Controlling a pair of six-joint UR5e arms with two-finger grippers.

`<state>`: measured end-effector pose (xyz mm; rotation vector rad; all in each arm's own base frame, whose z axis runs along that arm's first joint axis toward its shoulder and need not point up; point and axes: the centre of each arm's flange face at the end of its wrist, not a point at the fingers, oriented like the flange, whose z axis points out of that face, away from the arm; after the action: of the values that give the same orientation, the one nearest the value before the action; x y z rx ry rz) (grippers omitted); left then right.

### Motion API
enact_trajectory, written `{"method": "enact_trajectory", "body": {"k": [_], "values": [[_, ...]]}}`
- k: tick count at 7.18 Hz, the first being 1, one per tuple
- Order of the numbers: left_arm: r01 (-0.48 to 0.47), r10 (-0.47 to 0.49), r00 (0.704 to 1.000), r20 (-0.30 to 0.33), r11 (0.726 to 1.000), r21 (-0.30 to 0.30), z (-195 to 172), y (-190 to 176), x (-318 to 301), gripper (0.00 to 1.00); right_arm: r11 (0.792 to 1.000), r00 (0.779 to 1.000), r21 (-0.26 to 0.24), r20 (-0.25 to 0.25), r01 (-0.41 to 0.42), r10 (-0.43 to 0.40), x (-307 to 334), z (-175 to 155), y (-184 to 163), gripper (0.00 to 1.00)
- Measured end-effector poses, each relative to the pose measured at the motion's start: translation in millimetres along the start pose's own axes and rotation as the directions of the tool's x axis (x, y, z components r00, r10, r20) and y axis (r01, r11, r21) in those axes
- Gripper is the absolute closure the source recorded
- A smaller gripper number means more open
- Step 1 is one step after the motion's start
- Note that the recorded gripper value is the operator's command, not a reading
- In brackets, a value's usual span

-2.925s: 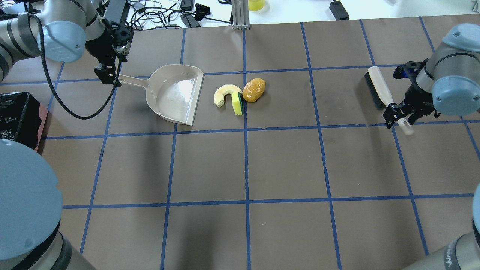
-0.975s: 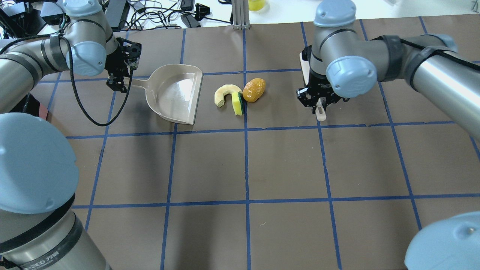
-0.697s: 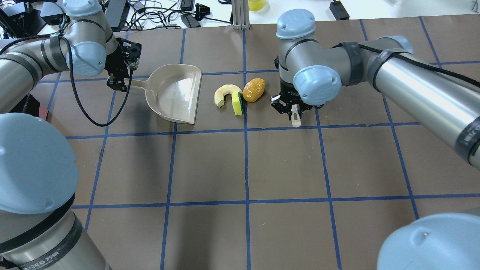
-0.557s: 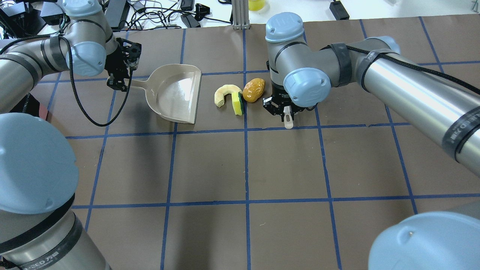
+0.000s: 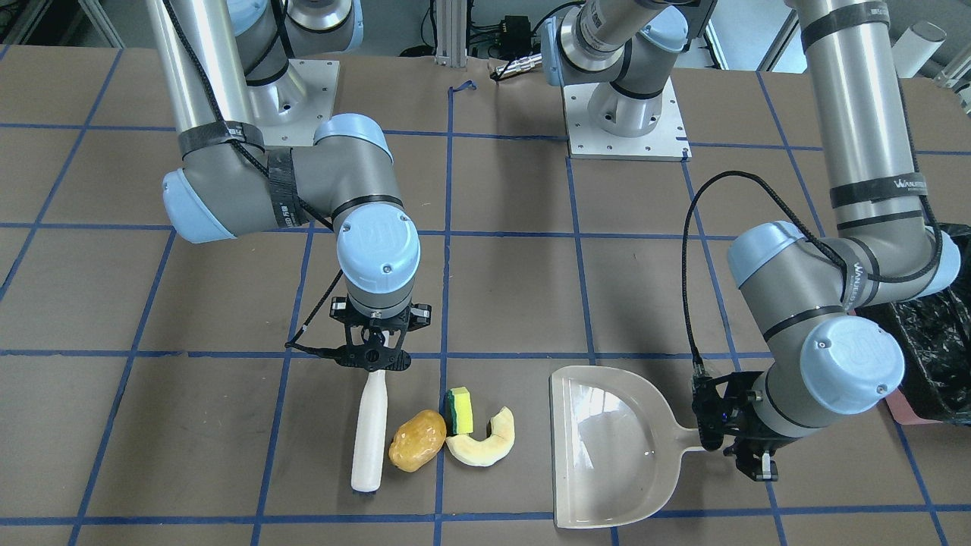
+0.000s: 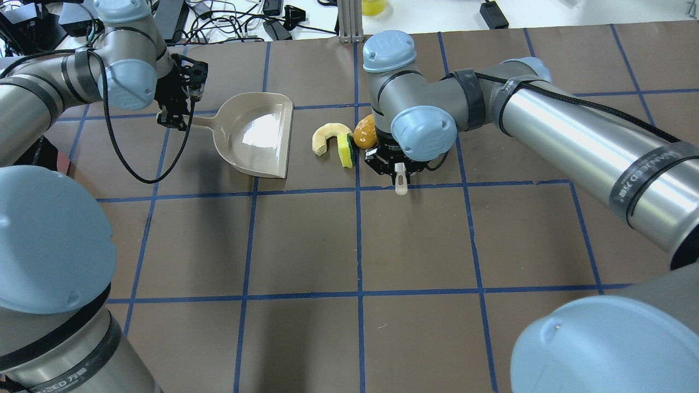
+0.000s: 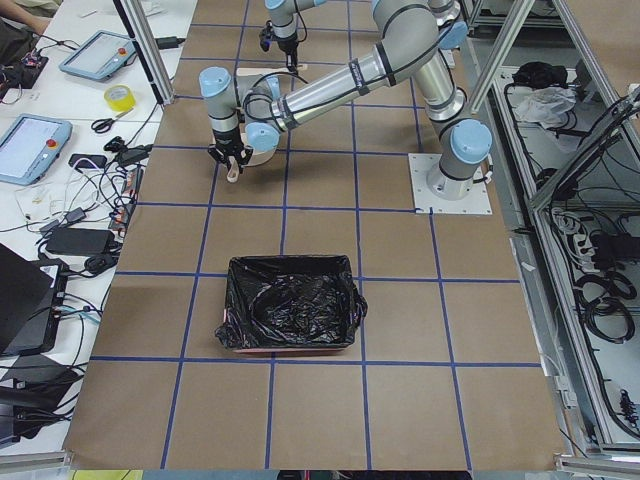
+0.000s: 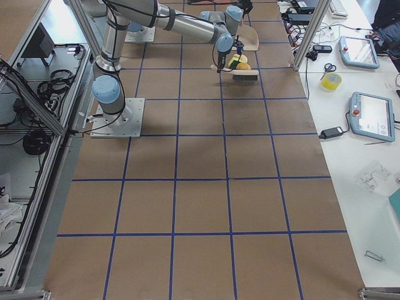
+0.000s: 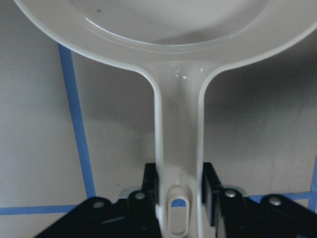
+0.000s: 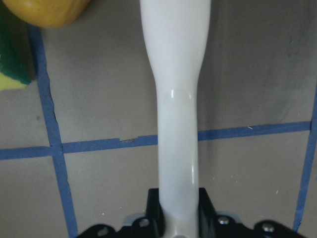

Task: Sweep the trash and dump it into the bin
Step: 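Carry the white brush with the right gripper toward the trash items, then sweep the sponge, peel and potato toward the dustpan with the right gripper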

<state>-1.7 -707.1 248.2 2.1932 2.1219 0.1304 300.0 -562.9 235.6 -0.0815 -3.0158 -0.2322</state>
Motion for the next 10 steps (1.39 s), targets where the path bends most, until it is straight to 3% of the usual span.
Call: {"method": "enact_trajectory", "body": {"k": [3, 10], "values": [[-0.001, 0.001, 1.0, 0.0, 1.0, -0.008, -3.1, -3.9, 1.4, 1.0, 0.999, 0.999, -0.019, 0.03, -0.032, 0.032, -20.2, 3.2, 9.8, 1.0], [0.001, -0.001, 1.0, -0.004, 1.0, -0.026, -2.9, -6.8, 1.8, 1.0, 0.997, 0.982, -0.057, 0.176, -0.058, 0.068, -68.5, -10.0, 26.4, 1.0]]}}
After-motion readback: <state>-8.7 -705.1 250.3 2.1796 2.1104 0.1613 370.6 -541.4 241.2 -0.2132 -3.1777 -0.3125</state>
